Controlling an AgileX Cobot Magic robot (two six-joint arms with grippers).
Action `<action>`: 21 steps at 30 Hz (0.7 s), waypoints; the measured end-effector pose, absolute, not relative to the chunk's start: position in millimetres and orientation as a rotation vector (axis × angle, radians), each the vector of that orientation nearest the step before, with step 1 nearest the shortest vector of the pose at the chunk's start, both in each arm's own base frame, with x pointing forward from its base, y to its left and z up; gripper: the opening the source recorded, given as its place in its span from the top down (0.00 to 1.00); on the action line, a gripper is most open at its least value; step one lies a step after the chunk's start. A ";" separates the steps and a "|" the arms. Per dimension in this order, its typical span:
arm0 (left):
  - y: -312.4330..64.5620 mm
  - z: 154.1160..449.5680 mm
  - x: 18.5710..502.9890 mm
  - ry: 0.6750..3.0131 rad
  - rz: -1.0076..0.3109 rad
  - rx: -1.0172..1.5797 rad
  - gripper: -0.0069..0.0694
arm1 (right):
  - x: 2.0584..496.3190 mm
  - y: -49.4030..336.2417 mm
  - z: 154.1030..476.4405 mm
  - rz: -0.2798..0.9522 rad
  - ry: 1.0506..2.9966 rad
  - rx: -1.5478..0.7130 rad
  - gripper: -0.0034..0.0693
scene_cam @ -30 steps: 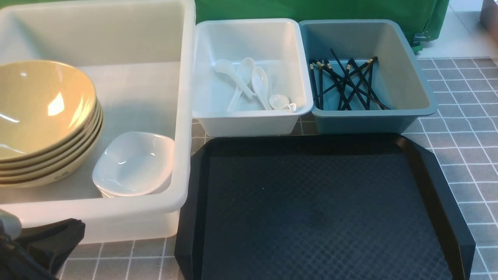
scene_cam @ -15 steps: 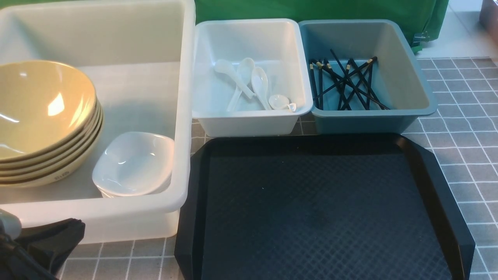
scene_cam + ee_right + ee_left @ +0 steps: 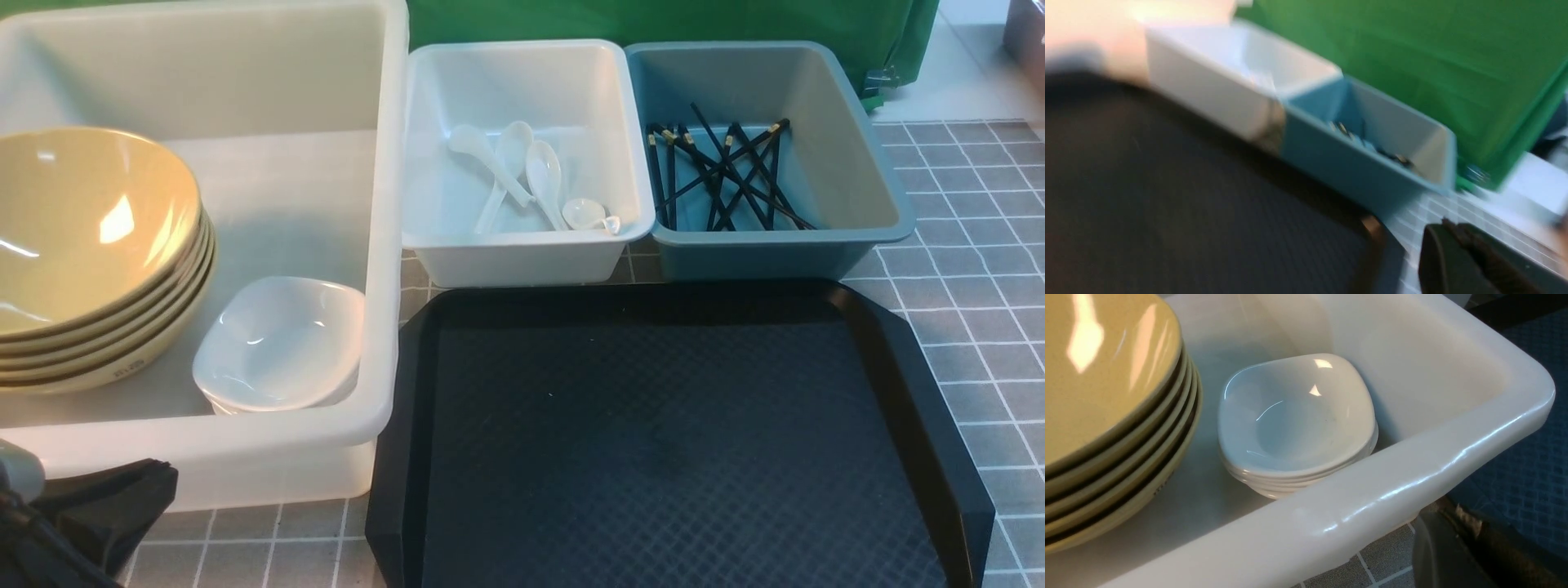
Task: On grey table put chopsticks spoon bowls plates into blue grey white boxes.
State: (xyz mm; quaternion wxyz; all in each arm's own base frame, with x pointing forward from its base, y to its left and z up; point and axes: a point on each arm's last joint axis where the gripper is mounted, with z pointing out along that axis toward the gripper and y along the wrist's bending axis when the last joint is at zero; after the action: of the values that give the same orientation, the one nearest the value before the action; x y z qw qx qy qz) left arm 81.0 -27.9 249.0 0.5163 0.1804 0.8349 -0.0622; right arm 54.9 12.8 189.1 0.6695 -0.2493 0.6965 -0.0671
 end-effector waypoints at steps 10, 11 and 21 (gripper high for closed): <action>-27.8 248.7 81.0 2.006 -0.149 0.434 0.92 | 55.5 -0.8 182.1 -0.047 1.741 -0.082 0.90; -27.8 248.7 81.0 2.006 -0.149 0.434 0.92 | 55.3 -1.5 181.0 -0.048 1.754 -0.064 0.90; -27.8 248.6 80.9 2.006 -0.149 0.434 0.92 | 53.3 -9.5 175.7 -0.106 1.813 0.113 0.89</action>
State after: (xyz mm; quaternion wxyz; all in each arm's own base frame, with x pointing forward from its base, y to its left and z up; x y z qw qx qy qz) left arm 80.9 -27.8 248.6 0.5157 0.1806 0.8352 -0.0619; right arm 53.3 -9.5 175.7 0.6139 0.0491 0.7865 -0.0460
